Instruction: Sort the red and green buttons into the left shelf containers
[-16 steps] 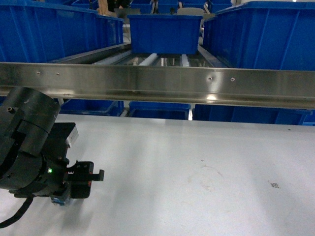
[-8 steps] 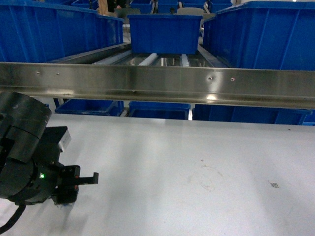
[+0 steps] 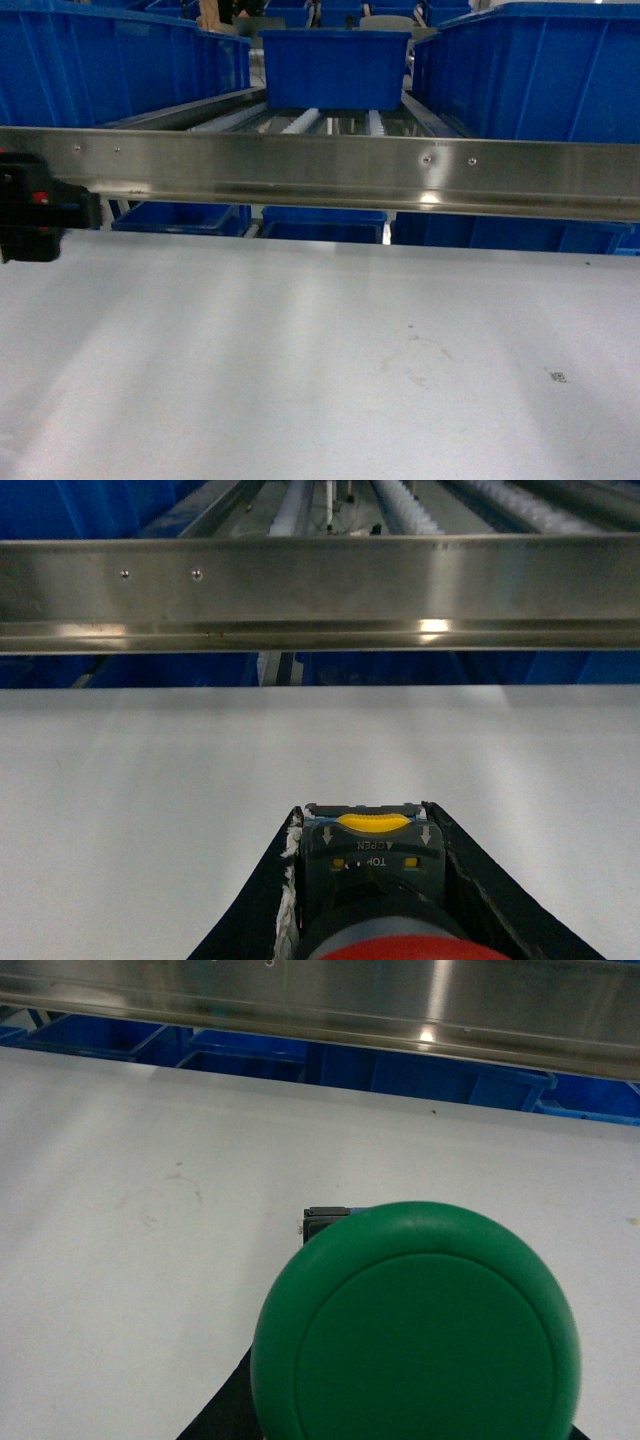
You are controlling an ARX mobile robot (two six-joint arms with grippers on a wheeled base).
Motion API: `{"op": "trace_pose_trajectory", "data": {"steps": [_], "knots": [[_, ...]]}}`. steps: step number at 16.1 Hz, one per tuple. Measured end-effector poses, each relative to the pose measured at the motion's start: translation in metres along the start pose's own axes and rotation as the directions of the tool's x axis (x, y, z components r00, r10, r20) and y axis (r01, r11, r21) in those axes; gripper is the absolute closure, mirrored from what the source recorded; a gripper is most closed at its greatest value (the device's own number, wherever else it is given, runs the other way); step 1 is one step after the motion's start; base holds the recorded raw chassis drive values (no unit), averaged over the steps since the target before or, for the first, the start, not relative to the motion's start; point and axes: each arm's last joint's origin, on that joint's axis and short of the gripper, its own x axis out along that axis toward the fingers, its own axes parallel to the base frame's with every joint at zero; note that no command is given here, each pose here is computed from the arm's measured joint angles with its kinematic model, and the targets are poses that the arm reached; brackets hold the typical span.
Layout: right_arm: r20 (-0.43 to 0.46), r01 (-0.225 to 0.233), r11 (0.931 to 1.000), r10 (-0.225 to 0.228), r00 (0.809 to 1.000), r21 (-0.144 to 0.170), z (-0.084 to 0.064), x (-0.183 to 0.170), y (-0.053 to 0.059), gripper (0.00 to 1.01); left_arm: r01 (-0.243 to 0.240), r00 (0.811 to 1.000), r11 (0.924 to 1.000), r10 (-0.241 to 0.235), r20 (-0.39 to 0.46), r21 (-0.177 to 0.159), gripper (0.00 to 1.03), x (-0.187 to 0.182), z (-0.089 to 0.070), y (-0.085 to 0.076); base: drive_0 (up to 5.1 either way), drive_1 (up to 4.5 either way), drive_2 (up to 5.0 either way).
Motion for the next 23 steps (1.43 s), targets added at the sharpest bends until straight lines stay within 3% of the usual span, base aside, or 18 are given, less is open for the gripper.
{"op": "trace_pose_trajectory", "data": {"steps": [4, 7, 9, 16, 23], "knots": [[0.000, 0.000, 1.0000, 0.000, 1.000, 0.000, 0.000, 0.000, 0.000, 0.75, 0.007, 0.999, 1.0000, -0.007, 0.045, -0.007, 0.75, -0.022, 0.005, -0.001, 0.0, 0.00, 0.0], [0.000, 0.000, 1.0000, 0.000, 1.000, 0.000, 0.000, 0.000, 0.000, 0.75, -0.040, 0.991, 0.9976, 0.047, 0.127, -0.057, 0.75, -0.070, 0.020, -0.004, 0.0, 0.00, 0.0], [0.000, 0.000, 1.0000, 0.000, 1.000, 0.000, 0.000, 0.000, 0.000, 0.75, -0.034, 0.979, 0.9969, 0.048, 0.196, -0.071, 0.75, -0.080, 0.028, -0.005, 0.0, 0.00, 0.0], [0.000, 0.001, 1.0000, -0.001, 1.000, 0.000, 0.000, 0.000, 0.000, 0.75, -0.039, 0.984, 0.9968, 0.050, 0.169, -0.069, 0.75, -0.077, 0.025, -0.005, -3.3, -0.41, 4.0], [0.000, 0.001, 1.0000, -0.001, 1.000, 0.000, 0.000, 0.000, 0.000, 0.75, -0.042, 0.983, 0.9966, 0.054, 0.173, -0.071, 0.75, -0.078, 0.025, -0.004, -4.9, 2.50, 2.5]]}}
